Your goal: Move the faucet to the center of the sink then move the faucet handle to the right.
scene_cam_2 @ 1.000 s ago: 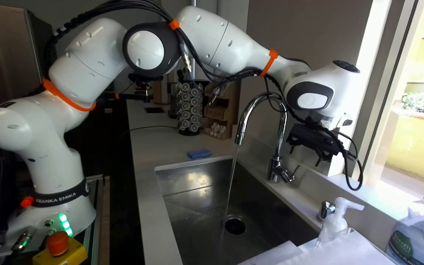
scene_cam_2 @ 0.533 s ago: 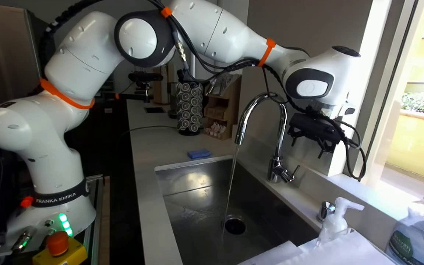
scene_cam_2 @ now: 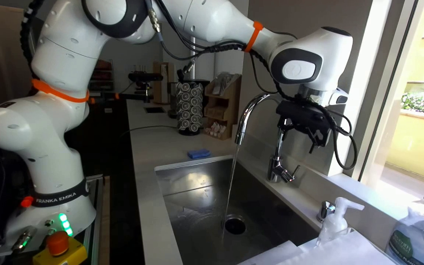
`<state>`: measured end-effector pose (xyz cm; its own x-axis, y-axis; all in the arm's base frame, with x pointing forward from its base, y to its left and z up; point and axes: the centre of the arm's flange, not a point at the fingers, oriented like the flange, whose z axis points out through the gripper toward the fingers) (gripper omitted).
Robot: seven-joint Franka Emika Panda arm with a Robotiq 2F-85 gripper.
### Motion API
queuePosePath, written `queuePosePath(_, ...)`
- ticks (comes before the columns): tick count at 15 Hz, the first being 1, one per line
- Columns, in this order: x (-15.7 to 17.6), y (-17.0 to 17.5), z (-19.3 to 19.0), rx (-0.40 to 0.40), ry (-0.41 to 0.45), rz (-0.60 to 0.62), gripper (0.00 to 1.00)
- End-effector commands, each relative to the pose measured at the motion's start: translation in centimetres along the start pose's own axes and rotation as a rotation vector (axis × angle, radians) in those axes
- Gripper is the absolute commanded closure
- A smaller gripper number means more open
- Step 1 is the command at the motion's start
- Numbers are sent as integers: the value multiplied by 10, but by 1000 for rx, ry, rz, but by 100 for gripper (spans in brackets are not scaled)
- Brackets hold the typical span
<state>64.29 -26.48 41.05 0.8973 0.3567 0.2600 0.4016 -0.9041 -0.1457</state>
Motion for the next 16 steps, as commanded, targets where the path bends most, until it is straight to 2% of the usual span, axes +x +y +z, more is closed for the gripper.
queuePosePath(1, -46, -42, -18, -37, -45, 28, 0)
queuePosePath(11, -147, -99, -68, -117, -161, 143, 0)
queuePosePath(16, -182, -118, -88, -141, -153, 111, 0)
